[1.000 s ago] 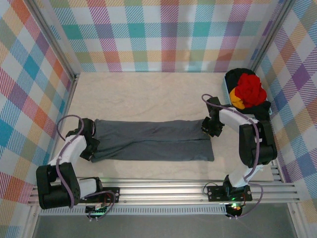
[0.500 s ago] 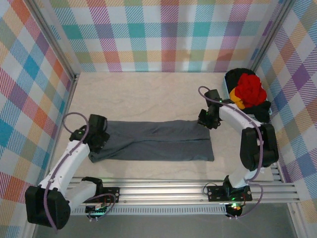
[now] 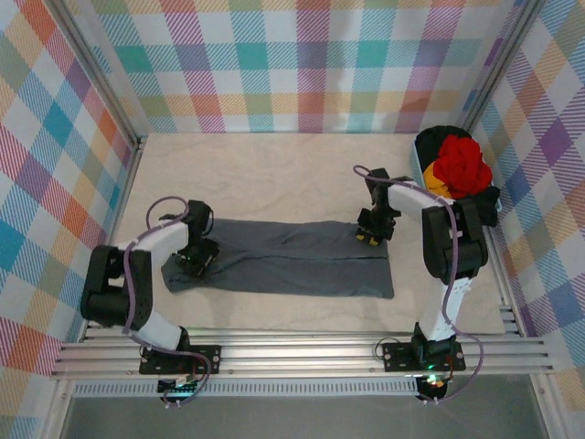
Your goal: Fold and stack the t-shirts
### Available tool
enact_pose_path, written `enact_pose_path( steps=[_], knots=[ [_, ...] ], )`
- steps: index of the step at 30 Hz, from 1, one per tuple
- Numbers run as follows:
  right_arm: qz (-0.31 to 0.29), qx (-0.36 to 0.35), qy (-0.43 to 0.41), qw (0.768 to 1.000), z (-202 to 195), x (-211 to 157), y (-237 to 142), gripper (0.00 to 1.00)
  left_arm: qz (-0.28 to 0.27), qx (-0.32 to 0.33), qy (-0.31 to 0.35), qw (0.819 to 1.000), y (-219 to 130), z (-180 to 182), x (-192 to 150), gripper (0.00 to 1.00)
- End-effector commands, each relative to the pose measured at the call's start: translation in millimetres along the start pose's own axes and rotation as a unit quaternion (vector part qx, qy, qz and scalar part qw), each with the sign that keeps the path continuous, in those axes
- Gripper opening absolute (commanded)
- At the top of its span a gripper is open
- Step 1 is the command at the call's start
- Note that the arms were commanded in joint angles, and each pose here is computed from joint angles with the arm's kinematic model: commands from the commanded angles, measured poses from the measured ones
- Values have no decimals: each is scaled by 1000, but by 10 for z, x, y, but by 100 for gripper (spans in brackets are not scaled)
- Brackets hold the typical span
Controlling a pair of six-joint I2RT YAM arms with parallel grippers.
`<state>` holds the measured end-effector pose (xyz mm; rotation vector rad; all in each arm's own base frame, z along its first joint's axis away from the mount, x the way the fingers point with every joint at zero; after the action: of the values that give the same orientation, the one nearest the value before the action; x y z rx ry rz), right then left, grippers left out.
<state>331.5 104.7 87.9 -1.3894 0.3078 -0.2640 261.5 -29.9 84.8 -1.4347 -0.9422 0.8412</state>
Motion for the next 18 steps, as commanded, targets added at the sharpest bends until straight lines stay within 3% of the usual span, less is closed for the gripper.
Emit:
enact_pose_path(
  steps=[1, 5, 10, 14, 18],
  knots=[
    [26, -35, 26, 999, -115, -152, -26, 30, 5, -10, 6, 1000, 241, -286, 265, 46],
    [46, -22, 51, 997, -169, -441, 31, 31, 1, -28, 28, 999, 291, -955, 561, 47],
    [69, -52, 26, 996, -63, -926, 171, 32, 28, -120, 98, 988, 428, -2074, 689, 48],
    [77, -61, 17, 995, 58, -1325, 274, 32, -8, -129, 212, 969, 298, -2798, 550, 46],
    [102, -20, 20, 994, 354, -1568, 377, 31, 8, -188, 239, 953, 353, -3222, 290, 45]
  ],
)
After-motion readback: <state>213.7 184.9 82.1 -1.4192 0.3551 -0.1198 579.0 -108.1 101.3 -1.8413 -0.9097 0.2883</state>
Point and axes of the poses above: each hand's point on the last joint's axis, 136 mm out from that joint toward the fingers, its own y axis out along the fingers, its own z axis along the line the jaws close on, x = y × z, the point moved 7 cm from there along -y, back along the fingers
